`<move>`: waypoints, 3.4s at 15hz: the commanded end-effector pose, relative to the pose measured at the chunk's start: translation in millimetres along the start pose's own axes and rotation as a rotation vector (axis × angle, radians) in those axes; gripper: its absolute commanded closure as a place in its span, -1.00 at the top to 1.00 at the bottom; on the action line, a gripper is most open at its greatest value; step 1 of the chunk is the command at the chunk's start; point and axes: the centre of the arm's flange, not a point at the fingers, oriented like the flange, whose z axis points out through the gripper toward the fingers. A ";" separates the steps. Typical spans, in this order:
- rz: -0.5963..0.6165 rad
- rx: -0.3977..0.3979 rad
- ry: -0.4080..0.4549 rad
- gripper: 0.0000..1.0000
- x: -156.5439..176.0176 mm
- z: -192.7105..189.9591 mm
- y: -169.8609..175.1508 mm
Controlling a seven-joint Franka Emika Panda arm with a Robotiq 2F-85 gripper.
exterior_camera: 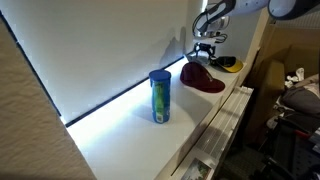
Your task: Place the grey cap on top of the blue container
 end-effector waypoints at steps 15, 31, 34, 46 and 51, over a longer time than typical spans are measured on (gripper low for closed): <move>0.386 0.190 0.116 1.00 53.9 0.7 20.0; 0.588 0.158 0.036 1.00 59.0 40.5 35.7; 0.633 0.150 0.050 1.00 64.7 46.3 41.9; 0.613 0.175 0.068 -0.82 65.6 40.3 37.9; 0.514 0.226 -0.027 -1.00 64.3 37.5 39.2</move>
